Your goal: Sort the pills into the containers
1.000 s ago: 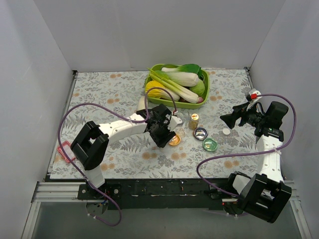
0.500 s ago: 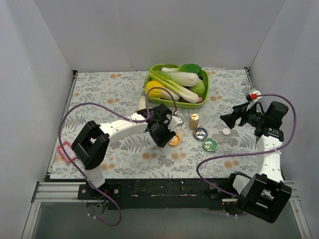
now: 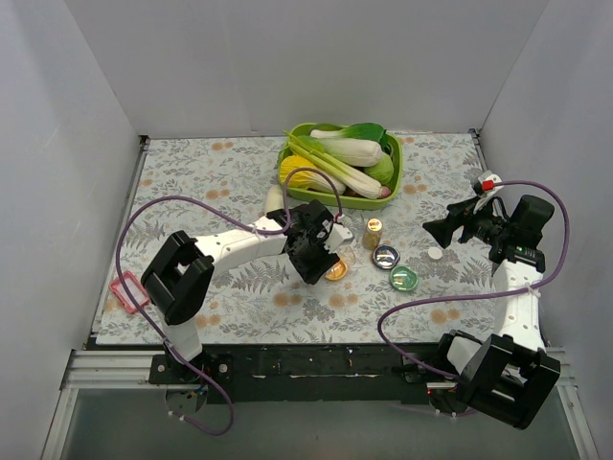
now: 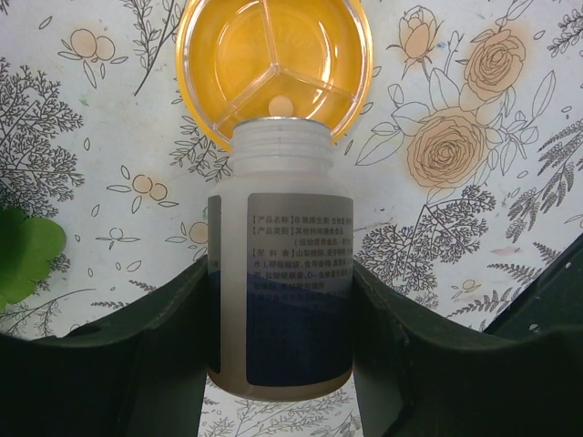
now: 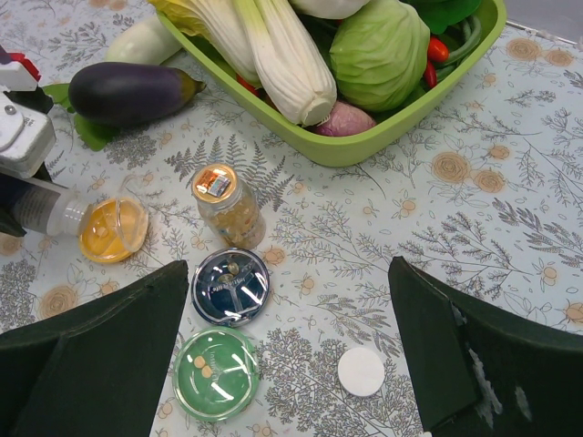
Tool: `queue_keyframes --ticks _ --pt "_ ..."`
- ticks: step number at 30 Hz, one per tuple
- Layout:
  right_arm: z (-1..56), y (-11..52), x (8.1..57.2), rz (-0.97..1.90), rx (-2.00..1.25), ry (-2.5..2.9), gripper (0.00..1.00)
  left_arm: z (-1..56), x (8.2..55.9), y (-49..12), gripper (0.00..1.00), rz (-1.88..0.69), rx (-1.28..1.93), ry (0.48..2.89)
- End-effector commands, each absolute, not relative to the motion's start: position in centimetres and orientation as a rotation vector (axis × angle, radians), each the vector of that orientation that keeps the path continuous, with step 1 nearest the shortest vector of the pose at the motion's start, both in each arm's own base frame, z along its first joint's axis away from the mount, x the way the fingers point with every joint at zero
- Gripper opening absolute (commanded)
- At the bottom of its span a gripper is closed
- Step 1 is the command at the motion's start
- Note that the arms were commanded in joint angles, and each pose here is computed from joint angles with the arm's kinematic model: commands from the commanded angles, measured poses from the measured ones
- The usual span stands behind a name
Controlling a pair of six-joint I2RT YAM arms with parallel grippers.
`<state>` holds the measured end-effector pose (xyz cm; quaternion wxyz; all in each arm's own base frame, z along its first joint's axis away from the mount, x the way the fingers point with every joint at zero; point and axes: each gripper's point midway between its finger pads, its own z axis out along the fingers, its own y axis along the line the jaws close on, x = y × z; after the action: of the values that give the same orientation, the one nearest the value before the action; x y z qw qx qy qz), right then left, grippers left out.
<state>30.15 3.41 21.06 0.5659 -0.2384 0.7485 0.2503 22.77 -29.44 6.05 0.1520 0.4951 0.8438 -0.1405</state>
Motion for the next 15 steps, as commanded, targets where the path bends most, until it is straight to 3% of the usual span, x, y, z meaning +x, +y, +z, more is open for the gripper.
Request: queue_keyframes --ticks 1,15 --pt "21.52 3.21 30.38 0.574 -0.564 1.740 0.98 7.28 23.42 -30.13 0.00 -0.396 1.423 2.381" --pt "21.46 3.22 30.36 0.575 -0.564 1.741 0.98 7.34 23.52 -30.21 0.00 -0.375 1.427 2.386"
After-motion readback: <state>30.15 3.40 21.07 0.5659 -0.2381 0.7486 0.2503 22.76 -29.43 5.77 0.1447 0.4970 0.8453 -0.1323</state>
